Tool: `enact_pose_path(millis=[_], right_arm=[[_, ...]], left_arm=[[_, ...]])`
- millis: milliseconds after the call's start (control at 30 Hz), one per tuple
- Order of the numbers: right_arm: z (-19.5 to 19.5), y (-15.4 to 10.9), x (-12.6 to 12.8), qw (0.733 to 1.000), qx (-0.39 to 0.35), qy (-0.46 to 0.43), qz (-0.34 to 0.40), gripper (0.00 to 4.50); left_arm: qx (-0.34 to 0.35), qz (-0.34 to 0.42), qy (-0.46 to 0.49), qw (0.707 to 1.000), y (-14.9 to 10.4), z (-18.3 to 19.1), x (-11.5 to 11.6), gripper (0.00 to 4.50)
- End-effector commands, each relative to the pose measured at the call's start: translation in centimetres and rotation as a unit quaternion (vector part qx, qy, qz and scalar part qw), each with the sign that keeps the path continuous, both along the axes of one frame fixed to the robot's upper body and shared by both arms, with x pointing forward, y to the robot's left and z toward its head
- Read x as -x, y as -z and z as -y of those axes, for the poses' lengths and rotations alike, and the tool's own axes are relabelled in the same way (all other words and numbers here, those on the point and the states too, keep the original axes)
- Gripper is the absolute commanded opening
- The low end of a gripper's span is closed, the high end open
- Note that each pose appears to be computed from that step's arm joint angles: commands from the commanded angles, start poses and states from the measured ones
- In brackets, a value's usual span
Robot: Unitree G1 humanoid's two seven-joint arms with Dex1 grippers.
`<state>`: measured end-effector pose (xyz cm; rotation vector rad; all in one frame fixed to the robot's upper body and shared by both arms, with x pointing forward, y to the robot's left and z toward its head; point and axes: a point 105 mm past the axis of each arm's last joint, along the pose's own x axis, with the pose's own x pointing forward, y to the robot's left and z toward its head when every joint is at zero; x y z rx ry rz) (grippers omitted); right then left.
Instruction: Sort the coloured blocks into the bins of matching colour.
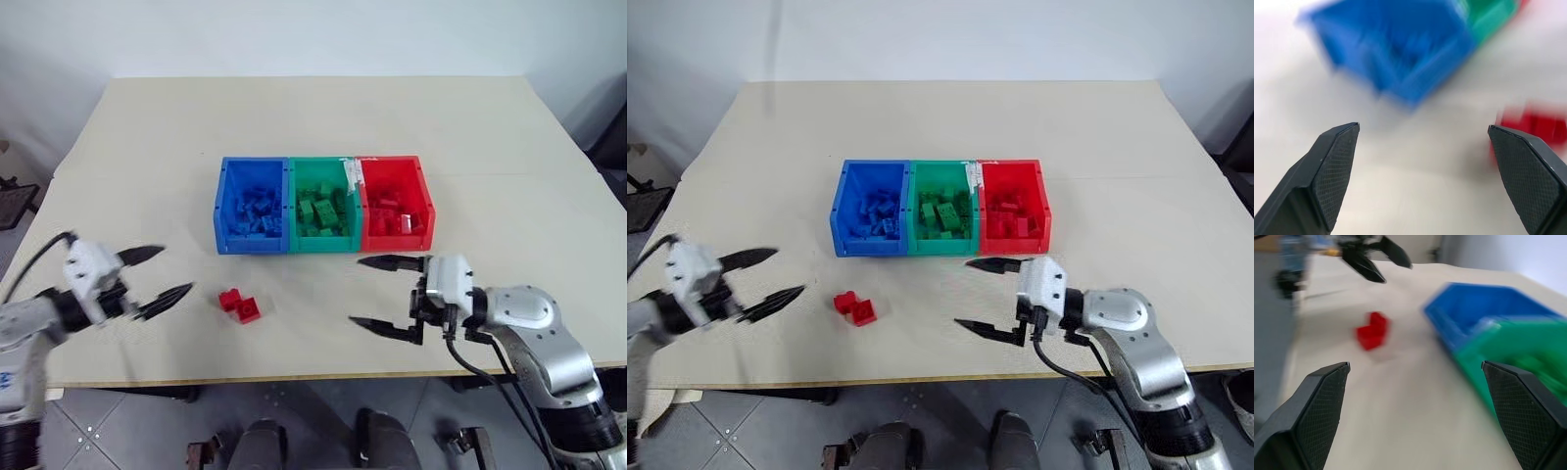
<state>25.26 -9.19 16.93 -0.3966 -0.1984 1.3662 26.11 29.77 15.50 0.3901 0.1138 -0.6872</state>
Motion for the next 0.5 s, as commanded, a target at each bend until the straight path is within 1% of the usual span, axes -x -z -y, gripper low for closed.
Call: enact_pose_path(millis=[33,100,167,200,233,300,400,500], right_arm=[[-0.6,-0.5,0.3,0.999,0.008,-0.036,0.006,4.50],[-0.7,-0.5,0.2,0.999,0.010,-0.043,0.005,4.50],[-0.6,-0.5,0.1,0.999,0.012,-0.044,0.004,4.50],[-0.3,-0.3,0.0,0.999,0.016,-0.041,0.002,4.50],[0.1,-0.1,0.0,0.999,0.023,-0.036,-0.001,4.50],[1.3,0.3,-0.1,0.999,0.034,-0.020,-0.009,4.50],[2.6,0.9,-0.1,0.999,0.051,-0.002,-0.016,4.50],[3.4,1.2,0.0,0.998,0.058,0.016,-0.022,4.50]], left_arm=[[-0.035,0.014,0.002,0.999,-0.9,-1.6,1.1,4.47],[-0.051,0.011,0.013,0.999,-0.8,-1.7,1.5,4.47],[-0.051,0.005,0.036,0.998,-0.9,-0.9,1.8,4.47],[-0.047,0.001,0.060,0.997,-1.0,0.4,1.9,4.47],[-0.049,-0.012,0.102,0.993,-0.8,2.5,2.2,4.47],[-0.071,-0.038,0.174,0.981,-0.4,6.2,2.8,4.47],[-0.097,-0.054,0.195,0.975,-0.1,9.2,2.1,4.47],[-0.103,-0.057,0.198,0.973,-0.3,11.8,0.9,4.47]])
